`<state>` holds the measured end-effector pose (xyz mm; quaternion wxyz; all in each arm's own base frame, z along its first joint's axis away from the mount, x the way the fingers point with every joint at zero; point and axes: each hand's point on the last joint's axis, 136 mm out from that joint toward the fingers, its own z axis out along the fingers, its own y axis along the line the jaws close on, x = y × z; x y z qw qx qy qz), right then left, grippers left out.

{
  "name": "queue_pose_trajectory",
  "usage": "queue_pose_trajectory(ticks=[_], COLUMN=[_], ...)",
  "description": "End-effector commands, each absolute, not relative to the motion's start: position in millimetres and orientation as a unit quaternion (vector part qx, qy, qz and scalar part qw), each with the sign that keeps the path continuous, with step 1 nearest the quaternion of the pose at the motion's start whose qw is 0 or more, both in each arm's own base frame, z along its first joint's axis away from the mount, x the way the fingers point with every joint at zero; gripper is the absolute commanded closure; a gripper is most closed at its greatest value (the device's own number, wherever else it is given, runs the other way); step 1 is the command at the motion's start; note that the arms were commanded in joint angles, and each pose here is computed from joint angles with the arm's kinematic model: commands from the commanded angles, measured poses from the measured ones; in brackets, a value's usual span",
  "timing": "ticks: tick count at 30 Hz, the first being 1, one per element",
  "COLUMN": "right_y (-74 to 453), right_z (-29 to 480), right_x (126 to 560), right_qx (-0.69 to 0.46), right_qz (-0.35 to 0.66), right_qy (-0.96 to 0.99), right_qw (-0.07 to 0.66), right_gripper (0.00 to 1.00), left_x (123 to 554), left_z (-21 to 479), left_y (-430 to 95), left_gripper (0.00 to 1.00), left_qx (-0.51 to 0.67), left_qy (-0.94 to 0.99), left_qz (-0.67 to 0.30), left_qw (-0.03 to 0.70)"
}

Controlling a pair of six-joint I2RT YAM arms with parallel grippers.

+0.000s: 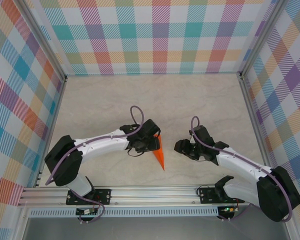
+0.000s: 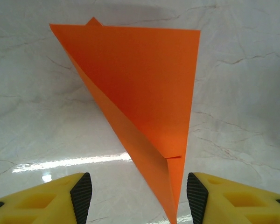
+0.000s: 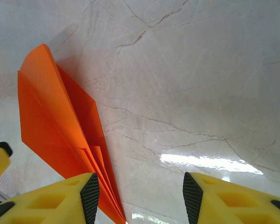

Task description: Fold a paper plane with a square sheet of paper (pick it up from the middle)

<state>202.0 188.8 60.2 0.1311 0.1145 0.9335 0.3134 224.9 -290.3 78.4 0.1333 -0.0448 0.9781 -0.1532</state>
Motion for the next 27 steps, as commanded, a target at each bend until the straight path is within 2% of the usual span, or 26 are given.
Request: queue_pose_trajectory(ticks=[1, 16, 19, 21, 25, 27], right_y=[190, 212, 217, 221, 231, 236], right_z=[62, 60, 60, 60, 63, 62], right_x=[199, 196, 196, 196, 197, 197], right_qx=[0.099, 0.065, 0.056, 0.049, 0.032, 0.026], right_qz=[0.323, 0.362, 0.369, 0.372, 0.378, 0.378], right_qy=[0.932, 0.925, 0.923, 0.923, 0.922, 0.922], right_qw=[0.134, 0.098, 0.087, 0.084, 0.078, 0.074], right_gripper=[0.46, 0.41, 0.41, 0.41, 0.42, 0.43], left_x=[227, 226, 226, 226, 226, 225], left_z=[77, 61, 62, 65, 70, 68], left_y=[-291, -298, -296, -291, -277, -272], left_gripper=[0.42, 0.52, 0.61, 0.70, 0.79, 0.88], left_qx=[-0.068, -0.066, -0.070, -0.073, -0.085, -0.086], left_qy=[0.980, 0.980, 0.978, 0.977, 0.973, 0.972], left_qz=[-0.128, -0.138, -0.143, -0.143, -0.153, -0.157], left_qw=[0.138, 0.130, 0.134, 0.141, 0.153, 0.150])
